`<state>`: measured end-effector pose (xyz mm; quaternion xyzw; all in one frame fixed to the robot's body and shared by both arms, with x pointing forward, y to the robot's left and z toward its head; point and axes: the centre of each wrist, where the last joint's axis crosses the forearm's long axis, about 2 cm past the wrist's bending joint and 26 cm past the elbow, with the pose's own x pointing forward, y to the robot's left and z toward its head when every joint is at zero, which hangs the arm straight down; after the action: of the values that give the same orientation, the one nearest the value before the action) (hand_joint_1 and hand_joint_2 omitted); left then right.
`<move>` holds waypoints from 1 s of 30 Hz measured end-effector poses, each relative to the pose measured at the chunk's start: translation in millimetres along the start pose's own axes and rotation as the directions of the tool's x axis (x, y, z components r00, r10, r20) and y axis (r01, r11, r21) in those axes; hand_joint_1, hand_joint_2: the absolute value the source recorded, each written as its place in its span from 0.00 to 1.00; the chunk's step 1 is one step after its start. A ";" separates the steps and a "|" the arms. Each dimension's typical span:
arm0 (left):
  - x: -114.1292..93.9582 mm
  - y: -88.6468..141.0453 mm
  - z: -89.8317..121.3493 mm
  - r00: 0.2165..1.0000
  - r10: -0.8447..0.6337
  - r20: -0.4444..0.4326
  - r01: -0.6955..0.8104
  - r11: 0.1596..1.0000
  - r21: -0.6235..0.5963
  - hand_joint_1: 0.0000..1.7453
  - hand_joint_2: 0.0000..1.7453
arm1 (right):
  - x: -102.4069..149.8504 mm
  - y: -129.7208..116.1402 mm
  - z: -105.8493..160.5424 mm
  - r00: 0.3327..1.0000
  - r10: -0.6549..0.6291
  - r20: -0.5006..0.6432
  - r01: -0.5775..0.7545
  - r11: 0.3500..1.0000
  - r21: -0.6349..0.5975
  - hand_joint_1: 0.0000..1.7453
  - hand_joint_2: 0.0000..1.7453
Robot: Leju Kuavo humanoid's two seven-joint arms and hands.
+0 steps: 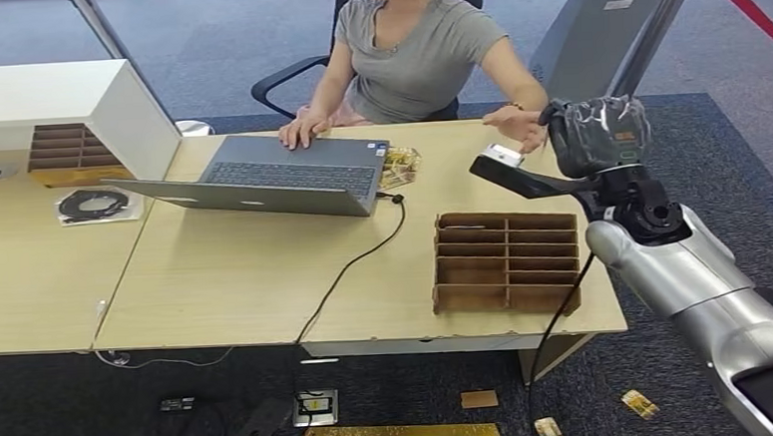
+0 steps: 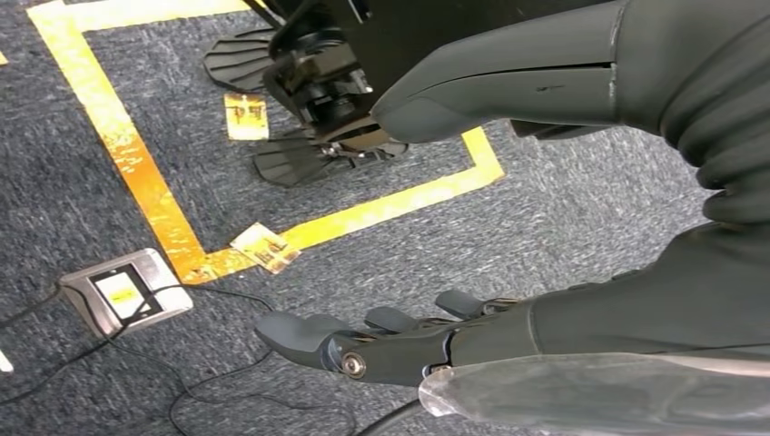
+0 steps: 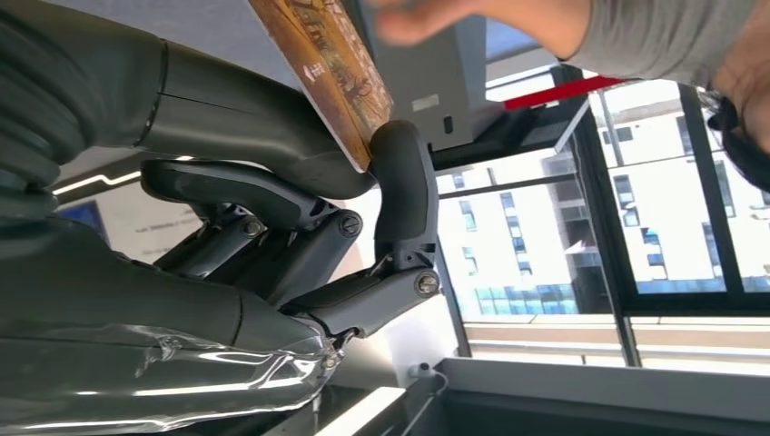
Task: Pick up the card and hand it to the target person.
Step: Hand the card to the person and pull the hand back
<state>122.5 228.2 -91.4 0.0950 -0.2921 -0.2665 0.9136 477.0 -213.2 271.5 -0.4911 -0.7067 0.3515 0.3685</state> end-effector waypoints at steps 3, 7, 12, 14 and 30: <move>-0.6 -2.1 0.9 1.000 0.006 -0.005 -0.006 1.000 0.004 0.00 1.00 | 5.9 1.5 -4.8 0.979 -0.188 -0.084 0.188 0.982 -0.008 1.00 1.00; -2.2 -4.6 2.1 1.000 0.019 -0.018 -0.018 1.000 0.009 0.00 1.00 | 7.7 7.8 -3.7 0.881 -0.431 -0.196 0.430 0.902 -0.050 1.00 1.00; -5.5 -7.9 4.1 0.999 0.038 -0.033 -0.038 0.999 0.012 0.00 1.00 | 11.7 16.7 4.1 0.883 -0.424 -0.203 0.424 0.905 -0.045 1.00 1.00; -6.4 -8.8 4.7 0.998 0.044 -0.036 -0.044 0.999 0.014 0.00 1.00 | 12.4 18.1 5.4 0.892 -0.408 -0.196 0.408 0.912 -0.040 1.00 1.00; -7.2 -10.6 5.7 0.997 0.066 -0.027 -0.065 0.997 0.035 0.00 1.00 | 25.0 0.4 -9.9 0.931 -0.363 -0.042 0.361 0.932 -0.041 0.00 1.00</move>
<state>109.6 223.1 -93.8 0.1046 -0.2869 -0.2298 0.9241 479.7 -187.9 280.3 -0.3669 -0.7817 0.2538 0.4358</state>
